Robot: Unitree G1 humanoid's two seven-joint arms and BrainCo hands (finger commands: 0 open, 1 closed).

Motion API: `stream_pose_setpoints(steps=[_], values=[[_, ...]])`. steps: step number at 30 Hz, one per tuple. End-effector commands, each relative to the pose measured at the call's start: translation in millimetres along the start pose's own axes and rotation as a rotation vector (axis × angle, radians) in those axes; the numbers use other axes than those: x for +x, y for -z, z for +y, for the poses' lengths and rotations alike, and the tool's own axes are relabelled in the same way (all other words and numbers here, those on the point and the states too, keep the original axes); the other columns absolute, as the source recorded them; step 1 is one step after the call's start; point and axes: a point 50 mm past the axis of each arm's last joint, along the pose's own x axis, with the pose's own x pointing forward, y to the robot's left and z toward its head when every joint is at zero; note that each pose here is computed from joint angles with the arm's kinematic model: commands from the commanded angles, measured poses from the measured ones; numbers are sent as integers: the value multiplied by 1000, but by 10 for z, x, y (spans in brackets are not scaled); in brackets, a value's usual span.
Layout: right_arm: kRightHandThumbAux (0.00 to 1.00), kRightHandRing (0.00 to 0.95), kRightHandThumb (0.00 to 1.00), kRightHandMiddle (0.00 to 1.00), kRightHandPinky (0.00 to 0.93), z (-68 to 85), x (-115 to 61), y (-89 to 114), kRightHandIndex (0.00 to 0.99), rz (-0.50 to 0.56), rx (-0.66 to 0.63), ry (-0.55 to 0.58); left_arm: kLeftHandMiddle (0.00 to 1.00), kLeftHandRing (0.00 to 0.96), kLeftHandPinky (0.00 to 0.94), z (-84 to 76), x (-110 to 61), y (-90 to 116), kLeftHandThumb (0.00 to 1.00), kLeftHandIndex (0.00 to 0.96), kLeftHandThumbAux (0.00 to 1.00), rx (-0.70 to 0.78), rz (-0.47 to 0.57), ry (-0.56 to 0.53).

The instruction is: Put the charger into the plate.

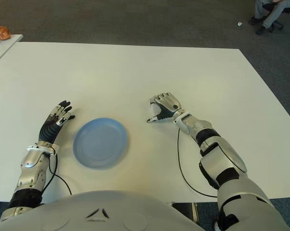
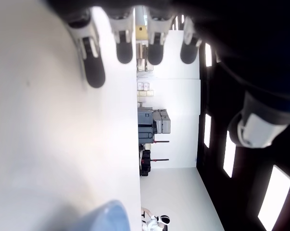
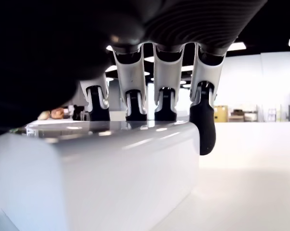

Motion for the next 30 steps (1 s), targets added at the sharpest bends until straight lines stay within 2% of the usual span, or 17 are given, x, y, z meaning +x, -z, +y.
stream_pose_setpoints(steps=[1,11,21,23,25,30], values=[[460,847,202,861,873,31,-19,-3,757,1,-9,-6,72,34,3,-1,-132,222,0,54,503,-15,139,2],[510,867,204,876,886,31,-21,-22,812,7,15,32,68,30,0,38,-147,217,0,52,507,-2,148,-4],[593,878,233,883,897,30,-18,-49,811,-6,-3,77,61,25,11,64,-169,203,0,52,509,31,146,-16],[684,882,260,888,901,31,-15,-57,807,-9,-24,98,58,24,13,70,-172,200,0,53,509,41,144,-17],[730,884,279,891,901,35,-9,-66,803,-8,-35,111,59,25,16,72,-172,198,0,55,509,45,142,-19],[793,883,322,891,893,38,3,-74,781,2,-54,138,61,26,12,73,-173,199,0,59,510,50,138,-21]])
